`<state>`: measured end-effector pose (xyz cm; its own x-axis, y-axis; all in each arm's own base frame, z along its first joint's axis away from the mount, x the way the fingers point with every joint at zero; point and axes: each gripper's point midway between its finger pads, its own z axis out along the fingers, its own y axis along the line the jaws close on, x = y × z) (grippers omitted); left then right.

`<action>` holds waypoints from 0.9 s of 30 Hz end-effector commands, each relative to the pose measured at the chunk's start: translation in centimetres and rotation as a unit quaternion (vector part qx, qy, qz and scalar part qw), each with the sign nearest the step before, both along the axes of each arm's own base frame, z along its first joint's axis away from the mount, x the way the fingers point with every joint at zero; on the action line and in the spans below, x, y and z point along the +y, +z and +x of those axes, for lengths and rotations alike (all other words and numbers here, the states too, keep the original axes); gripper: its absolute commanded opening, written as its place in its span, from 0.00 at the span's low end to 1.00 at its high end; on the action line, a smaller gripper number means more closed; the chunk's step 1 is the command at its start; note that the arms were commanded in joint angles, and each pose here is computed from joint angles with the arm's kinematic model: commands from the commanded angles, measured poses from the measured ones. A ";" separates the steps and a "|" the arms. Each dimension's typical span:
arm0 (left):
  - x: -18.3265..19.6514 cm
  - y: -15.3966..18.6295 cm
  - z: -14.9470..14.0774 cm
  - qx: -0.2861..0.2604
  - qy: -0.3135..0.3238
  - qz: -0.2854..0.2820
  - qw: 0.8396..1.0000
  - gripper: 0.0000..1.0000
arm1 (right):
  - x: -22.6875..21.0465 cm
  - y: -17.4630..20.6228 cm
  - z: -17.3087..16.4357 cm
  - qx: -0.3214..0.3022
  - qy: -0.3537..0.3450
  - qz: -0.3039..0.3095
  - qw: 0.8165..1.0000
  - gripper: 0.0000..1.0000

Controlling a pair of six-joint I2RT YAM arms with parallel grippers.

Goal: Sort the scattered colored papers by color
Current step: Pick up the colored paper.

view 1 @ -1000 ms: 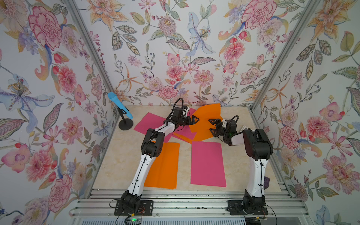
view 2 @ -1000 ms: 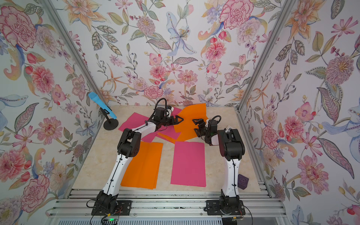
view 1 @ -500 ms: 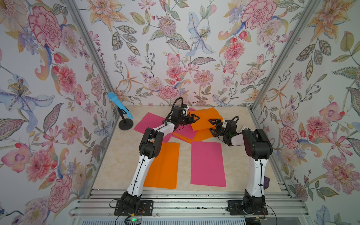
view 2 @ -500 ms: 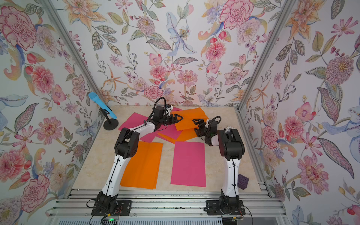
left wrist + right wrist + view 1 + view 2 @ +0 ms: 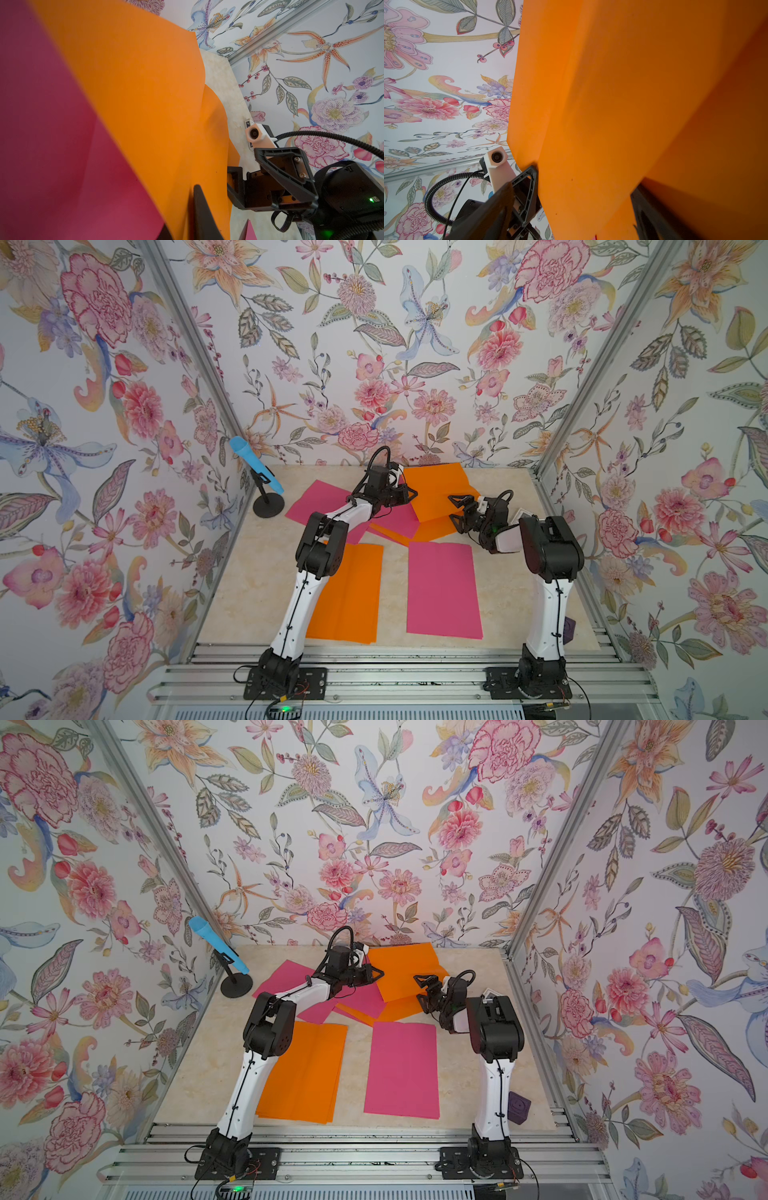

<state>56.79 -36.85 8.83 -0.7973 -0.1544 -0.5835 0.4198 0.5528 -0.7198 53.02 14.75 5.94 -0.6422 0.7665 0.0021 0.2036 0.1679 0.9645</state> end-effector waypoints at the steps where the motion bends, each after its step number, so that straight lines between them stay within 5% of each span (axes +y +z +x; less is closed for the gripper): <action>1: -0.5 3.6 0.0 -0.026 0.006 -0.006 1.000 0.05 | 0.8 2.8 -0.5 -0.025 0.009 0.020 0.999 0.89; 19: -1.1 9.0 -1.5 -0.028 0.036 -0.092 0.995 0.00 | 0.4 4.7 -1.5 -0.049 -0.002 0.044 0.998 0.88; 27: -1.4 9.9 -2.7 -0.024 0.036 -0.115 0.992 0.00 | 0.8 5.6 0.1 -0.062 -0.011 0.078 0.995 0.79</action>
